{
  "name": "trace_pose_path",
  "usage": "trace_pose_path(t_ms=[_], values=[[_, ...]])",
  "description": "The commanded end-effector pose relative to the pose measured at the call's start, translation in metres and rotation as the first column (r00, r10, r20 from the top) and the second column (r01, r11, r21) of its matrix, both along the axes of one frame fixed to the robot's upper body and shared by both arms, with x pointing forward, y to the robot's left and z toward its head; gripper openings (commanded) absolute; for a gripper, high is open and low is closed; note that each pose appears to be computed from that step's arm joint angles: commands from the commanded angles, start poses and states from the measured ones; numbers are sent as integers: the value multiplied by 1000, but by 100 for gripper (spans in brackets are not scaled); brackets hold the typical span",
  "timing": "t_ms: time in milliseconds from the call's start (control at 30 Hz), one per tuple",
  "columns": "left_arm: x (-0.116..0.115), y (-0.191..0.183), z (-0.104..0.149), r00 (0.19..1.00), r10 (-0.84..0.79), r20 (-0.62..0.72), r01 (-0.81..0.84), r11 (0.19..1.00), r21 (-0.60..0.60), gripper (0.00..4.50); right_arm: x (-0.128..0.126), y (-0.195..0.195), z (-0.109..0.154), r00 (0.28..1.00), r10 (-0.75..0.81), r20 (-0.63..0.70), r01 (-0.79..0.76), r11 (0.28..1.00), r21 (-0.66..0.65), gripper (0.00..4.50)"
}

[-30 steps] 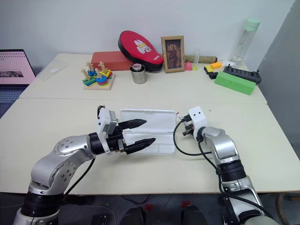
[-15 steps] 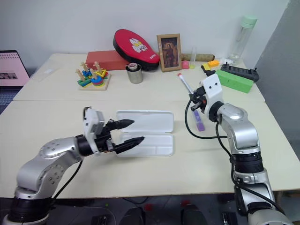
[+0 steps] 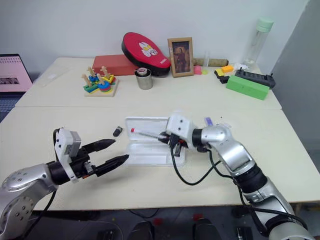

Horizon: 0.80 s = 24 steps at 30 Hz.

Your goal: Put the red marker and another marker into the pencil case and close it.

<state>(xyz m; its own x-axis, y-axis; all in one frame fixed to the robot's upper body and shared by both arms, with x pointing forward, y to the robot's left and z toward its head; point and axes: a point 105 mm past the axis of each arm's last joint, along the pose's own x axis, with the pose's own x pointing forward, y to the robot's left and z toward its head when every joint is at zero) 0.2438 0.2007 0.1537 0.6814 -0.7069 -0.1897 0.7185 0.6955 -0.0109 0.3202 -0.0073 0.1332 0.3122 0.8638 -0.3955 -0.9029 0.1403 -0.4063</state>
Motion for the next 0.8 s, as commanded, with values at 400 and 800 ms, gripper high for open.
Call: trace_pose_path(t_ms=[400,800], values=[[-8,-9,14,999,16,49,-16,1000,1,450,15,10,-10,997,49,52,-48,999,-23,97],[5,-25,19,996,-54,71,55,998,-11,450,10,13,42,999,33,-34,-25,974,225,353]])
